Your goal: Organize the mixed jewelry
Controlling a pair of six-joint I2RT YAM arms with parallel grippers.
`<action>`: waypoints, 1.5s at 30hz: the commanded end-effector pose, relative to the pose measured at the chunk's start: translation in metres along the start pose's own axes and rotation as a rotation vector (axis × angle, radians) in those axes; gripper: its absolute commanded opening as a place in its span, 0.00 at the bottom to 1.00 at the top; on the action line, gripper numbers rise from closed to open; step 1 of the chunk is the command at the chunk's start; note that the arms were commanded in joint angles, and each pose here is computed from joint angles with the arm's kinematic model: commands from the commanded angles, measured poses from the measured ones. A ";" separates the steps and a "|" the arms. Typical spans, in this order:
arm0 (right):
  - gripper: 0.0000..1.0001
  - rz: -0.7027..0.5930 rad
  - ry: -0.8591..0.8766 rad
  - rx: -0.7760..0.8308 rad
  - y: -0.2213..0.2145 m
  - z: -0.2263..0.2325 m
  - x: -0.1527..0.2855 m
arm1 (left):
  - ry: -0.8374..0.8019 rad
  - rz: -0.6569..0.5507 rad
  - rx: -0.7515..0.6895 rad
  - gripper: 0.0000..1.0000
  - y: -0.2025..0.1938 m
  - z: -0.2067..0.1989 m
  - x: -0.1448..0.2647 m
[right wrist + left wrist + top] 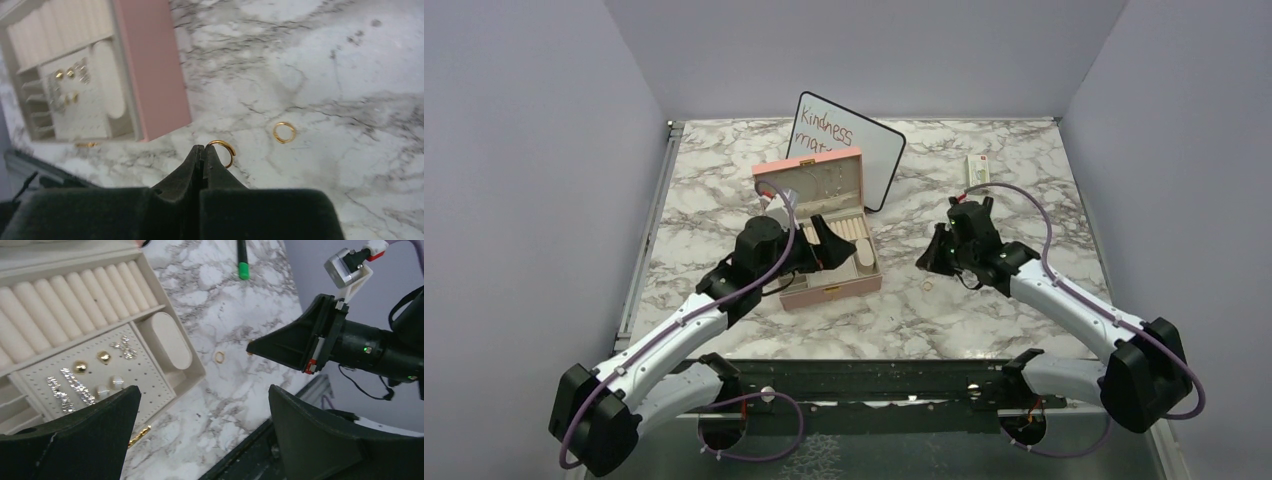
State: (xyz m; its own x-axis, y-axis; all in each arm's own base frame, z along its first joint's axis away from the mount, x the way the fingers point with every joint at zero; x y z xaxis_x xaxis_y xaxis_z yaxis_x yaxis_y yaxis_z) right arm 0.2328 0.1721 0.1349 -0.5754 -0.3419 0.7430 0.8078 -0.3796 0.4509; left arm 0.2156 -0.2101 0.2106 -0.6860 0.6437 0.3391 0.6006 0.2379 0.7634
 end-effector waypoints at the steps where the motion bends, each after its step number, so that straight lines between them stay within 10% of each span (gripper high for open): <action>1: 0.01 0.023 0.345 0.212 0.005 0.047 0.021 | -0.223 0.014 0.163 0.98 0.025 -0.037 0.000; 9: 0.01 0.032 0.768 0.450 -0.006 0.088 0.056 | -0.289 0.097 0.281 0.89 0.030 -0.038 -0.006; 29: 0.01 0.023 1.278 -0.340 0.061 0.181 0.150 | -0.608 -0.182 0.442 0.72 0.105 -0.088 0.039; 45: 0.01 0.153 1.665 -0.467 0.079 0.202 0.224 | -0.889 -0.314 0.368 0.56 0.136 -0.158 0.059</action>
State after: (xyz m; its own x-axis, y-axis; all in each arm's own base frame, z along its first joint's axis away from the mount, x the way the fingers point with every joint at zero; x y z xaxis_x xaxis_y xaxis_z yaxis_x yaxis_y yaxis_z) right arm 0.2115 0.2513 0.3980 -0.3395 -0.7991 -0.4962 0.9188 -0.3947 0.0069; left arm 0.1969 -0.2541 0.3895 -0.4042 0.8340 -0.3756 0.6905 0.5475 0.4727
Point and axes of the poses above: each gripper's point midway between its finger pads, its own x axis back along the fingers, its own z axis along the line the jaws close on, y = z × x, the point moved 4 cm from there along x, back along the fingers, and after that the axes turned 8 degrees about -x, right-handed, at the moved point
